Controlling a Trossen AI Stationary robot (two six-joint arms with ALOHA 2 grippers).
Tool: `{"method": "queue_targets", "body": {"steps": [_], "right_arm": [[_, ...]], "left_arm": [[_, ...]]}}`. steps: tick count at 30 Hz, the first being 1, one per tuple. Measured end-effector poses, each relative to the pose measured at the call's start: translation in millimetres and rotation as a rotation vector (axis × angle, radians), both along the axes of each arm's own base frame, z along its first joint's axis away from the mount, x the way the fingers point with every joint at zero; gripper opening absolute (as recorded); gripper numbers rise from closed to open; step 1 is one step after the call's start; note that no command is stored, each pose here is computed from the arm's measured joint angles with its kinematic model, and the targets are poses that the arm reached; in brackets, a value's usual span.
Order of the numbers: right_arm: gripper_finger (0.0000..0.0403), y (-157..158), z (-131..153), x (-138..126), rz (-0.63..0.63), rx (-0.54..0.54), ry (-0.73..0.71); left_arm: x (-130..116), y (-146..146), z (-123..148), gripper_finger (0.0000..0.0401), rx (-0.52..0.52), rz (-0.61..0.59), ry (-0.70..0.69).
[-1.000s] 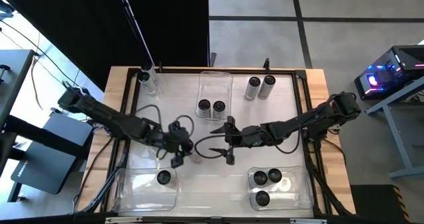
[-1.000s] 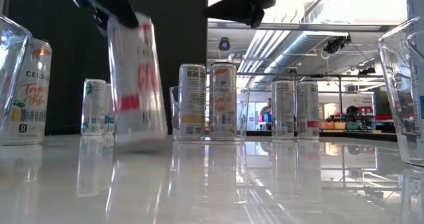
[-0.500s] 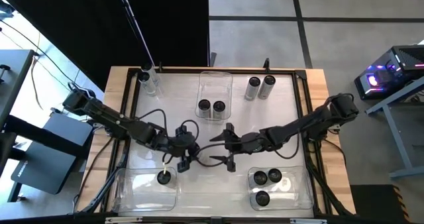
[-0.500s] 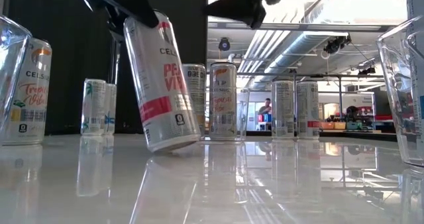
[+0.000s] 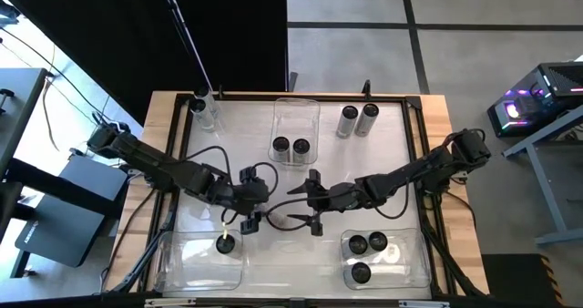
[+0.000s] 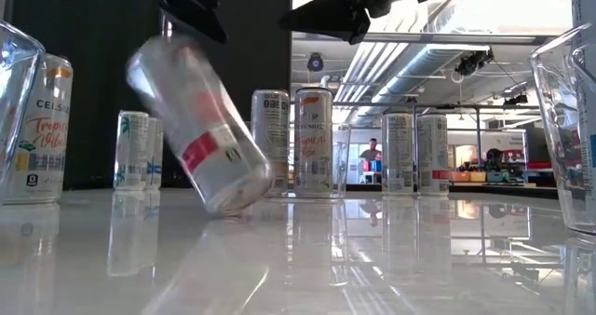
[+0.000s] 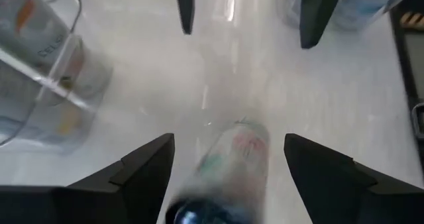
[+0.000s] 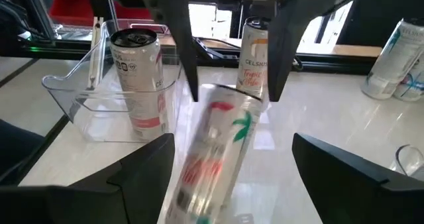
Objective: Sort soda cans
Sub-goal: Put the bottom white pink soda can into the bottom left transparent bin
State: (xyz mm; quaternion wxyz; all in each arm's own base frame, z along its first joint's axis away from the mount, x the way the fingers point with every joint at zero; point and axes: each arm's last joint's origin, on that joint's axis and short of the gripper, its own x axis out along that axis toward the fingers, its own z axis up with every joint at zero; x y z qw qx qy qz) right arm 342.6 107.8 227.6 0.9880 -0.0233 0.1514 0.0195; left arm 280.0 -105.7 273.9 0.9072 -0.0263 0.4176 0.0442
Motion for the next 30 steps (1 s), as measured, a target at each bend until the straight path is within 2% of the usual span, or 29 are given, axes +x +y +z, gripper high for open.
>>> {"method": "queue_targets", "body": {"steps": [7,10,13,16,19,22,26,30], "right_arm": [[0.0303,-0.1,-0.6,-0.2,0.001,-0.005,0.006],[0.0303,-2.8,-0.3,0.7,-0.021,0.027,0.004],[0.0303,-11.5,-0.6,3.2,-0.067,0.096,0.008],[0.0303,-19.6,0.0,8.6,-0.094,0.151,0.026],[0.0303,-18.6,-0.3,27.9,-0.083,0.164,0.088],[0.0303,-9.6,-5.6,59.5,-0.058,0.137,0.191],[0.0303,-1.8,-11.7,97.1,-0.073,0.086,0.353],[0.0303,5.0,-20.1,124.6,-0.108,0.088,0.475]], "left_arm": [[7.7,2.1,-7.0,0.0258,0.058,-0.024,0.109],[3.8,3.7,-11.4,0.0257,0.083,-0.022,0.169],[-6.4,8.0,-9.7,0.0257,0.133,0.036,0.218],[-24.9,13.9,-0.3,0.0257,0.214,0.15,0.231],[-47.1,17.9,13.7,0.0257,0.261,0.284,0.19],[-68.3,19.2,26.1,0.0257,0.247,0.38,0.108],[-90.5,17.8,28.3,0.0257,0.207,0.42,0.031],[-105.6,13.9,22.4,0.0257,0.179,0.421,0.004]]}}
